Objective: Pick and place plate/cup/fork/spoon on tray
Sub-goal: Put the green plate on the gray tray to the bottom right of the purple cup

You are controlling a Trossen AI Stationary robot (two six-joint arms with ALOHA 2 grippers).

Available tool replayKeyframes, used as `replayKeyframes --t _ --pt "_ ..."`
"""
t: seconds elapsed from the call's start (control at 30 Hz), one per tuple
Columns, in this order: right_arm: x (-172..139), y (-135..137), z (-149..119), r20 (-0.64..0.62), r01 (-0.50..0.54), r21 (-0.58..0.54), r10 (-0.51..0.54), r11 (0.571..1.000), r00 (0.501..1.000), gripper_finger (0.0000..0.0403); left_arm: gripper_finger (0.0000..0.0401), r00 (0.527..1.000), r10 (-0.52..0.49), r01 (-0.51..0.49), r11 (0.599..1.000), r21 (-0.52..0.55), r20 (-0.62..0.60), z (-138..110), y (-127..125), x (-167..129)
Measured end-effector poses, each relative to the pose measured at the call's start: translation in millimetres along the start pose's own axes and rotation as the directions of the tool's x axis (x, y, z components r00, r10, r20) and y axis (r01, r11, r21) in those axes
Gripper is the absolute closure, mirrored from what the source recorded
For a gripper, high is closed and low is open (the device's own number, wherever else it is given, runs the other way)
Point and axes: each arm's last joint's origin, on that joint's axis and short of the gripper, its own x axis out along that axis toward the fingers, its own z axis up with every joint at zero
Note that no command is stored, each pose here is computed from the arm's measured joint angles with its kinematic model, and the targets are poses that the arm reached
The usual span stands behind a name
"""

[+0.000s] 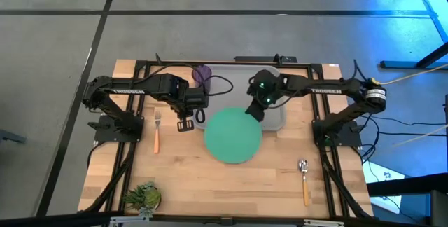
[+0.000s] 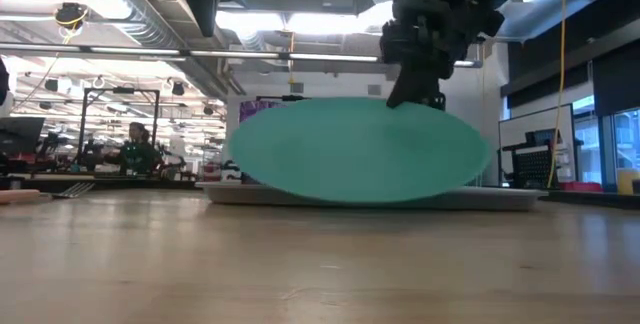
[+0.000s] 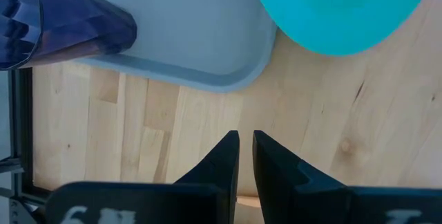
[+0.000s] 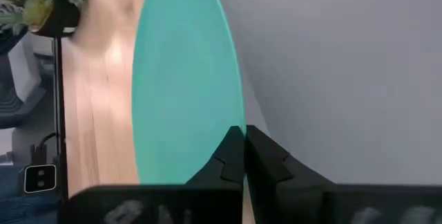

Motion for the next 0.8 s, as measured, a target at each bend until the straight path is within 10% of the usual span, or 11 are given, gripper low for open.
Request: replayKeyframes --t 0.8 --pt "-58.7 -87.0 22.3 0.119 0.280 0.116 -0.293 0.953 0.949 0.0401 0.0364 0.999 -0.008 0.008 1.000 -0.012 0.042 4.3 0.1 0.0"
